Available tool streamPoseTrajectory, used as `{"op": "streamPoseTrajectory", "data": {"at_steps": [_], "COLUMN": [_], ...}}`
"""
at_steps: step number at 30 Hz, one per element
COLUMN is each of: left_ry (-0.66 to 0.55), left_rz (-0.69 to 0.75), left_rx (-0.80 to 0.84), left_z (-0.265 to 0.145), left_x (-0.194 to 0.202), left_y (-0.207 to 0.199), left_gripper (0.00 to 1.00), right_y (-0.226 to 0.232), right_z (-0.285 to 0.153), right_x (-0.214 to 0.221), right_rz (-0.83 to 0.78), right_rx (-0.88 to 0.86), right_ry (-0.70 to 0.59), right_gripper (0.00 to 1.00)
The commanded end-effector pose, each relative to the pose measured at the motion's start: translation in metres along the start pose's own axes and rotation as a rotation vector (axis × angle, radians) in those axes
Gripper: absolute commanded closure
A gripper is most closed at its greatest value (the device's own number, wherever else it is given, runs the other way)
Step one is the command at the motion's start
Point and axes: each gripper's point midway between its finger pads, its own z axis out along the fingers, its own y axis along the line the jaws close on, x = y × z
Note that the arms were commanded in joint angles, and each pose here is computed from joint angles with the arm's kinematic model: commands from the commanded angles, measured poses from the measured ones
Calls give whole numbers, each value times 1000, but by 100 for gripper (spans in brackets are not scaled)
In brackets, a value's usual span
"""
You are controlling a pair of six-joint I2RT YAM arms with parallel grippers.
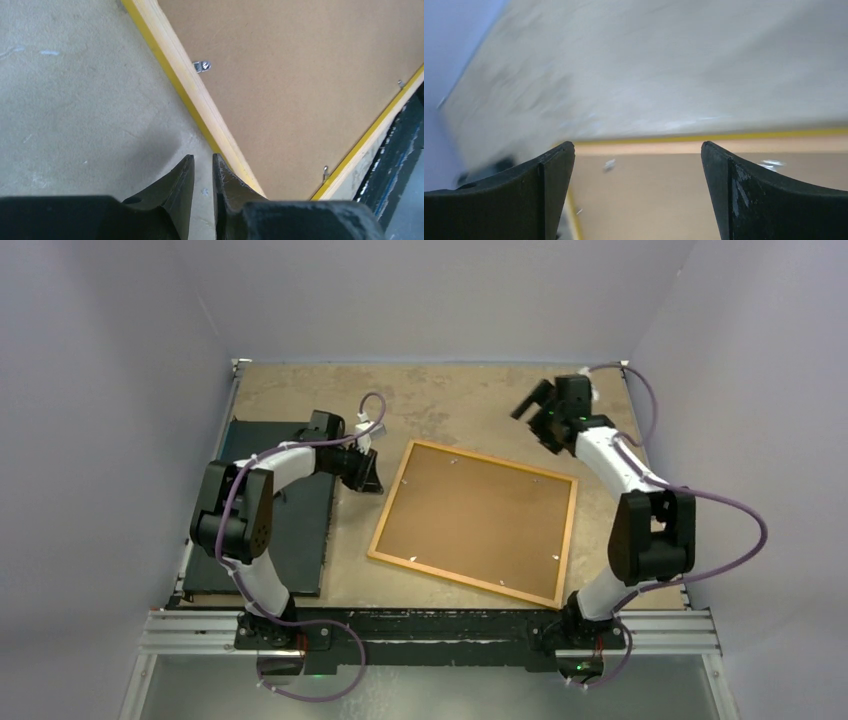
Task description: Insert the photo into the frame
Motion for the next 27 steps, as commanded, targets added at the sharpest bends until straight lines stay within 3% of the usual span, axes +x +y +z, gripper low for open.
{"op": "streamPoseTrajectory", "data": {"at_steps": [1,8,16,27], "left_ry": [8,72,140,193], "left_rz": [108,143,190,286], "left_rx": [-69,-101,-92,-125], "left_z": [-13,-11,-2,8], "left_x": [-7,13,35,50], "left_y": [10,20,11,6], "left_gripper": [81,81,83,85], "right_y": [-151,-186,-189,-188], "right_z": [-34,-77,-32,-24], "right_x": [10,-20,8,0], "right_rz": [124,238,273,214], "right_rx": [511,446,322,310], "right_ry": [14,-222,-58,-55], "right_gripper": [1,1,1,1]}}
